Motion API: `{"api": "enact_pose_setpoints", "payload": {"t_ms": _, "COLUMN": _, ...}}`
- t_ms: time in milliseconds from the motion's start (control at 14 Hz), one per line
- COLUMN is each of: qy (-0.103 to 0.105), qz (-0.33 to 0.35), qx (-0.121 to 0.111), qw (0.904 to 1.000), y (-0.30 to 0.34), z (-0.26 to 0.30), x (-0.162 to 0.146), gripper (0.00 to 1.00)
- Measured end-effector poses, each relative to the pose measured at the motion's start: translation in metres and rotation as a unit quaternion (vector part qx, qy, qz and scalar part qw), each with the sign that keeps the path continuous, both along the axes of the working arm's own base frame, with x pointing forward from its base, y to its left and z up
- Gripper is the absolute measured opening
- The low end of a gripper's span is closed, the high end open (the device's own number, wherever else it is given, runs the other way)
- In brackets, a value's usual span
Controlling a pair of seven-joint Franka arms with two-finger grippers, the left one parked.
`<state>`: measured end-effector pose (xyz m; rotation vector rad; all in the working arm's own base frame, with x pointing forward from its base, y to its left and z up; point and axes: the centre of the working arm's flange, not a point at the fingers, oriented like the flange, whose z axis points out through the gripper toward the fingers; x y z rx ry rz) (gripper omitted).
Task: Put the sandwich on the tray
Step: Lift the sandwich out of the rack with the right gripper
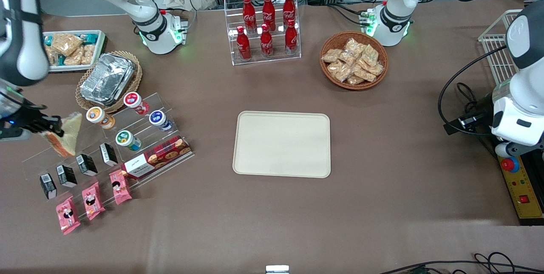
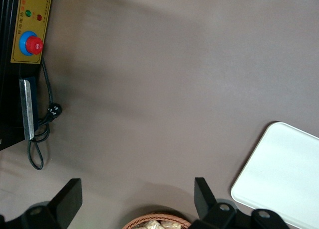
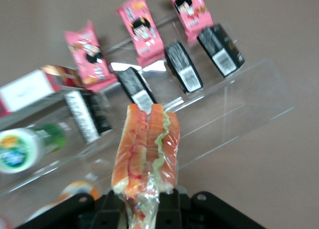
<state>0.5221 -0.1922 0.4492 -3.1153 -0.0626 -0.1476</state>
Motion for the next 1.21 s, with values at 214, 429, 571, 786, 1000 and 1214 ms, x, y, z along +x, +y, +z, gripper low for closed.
{"api": "enact_pose_setpoints", "payload": {"t_ms": 214, "qy": 0.008, "qz": 0.007, "qx": 0.013, "qw": 0.9999, "y": 0.006, "z": 0.099, "x": 0.003, "gripper": 0.18}}
{"api": "enact_pose_setpoints", "payload": {"t_ms": 429, "qy": 0.025, "qz": -0.046, "qx": 0.024, "qw": 0.9984, "y": 0.043, "z": 0.131, "x": 0.009, "gripper": 0.18}}
{"api": "enact_pose_setpoints", "payload": {"t_ms": 571, "qy": 0.041, "qz": -0.090, "qx": 0.029, "qw": 0.9947, "y": 0.090, "z": 0.136, "x": 0.018, "gripper": 0.18}}
{"api": "enact_pose_setpoints", "payload": {"t_ms": 786, "qy": 0.055, "qz": -0.150, "qx": 0.031, "qw": 0.9867, "y": 0.152, "z": 0.141, "x": 0.026, "gripper": 0.18}}
{"api": "enact_pose_setpoints", "payload": {"t_ms": 1000, "qy": 0.061, "qz": -0.216, "qx": 0.033, "qw": 0.9739, "y": 0.207, "z": 0.143, "x": 0.027, "gripper": 0.18}}
{"api": "enact_pose_setpoints", "payload": {"t_ms": 1214, "qy": 0.067, "qz": -0.285, "qx": 0.015, "qw": 0.9562, "y": 0.286, "z": 0.135, "x": 0.023, "gripper": 0.18}}
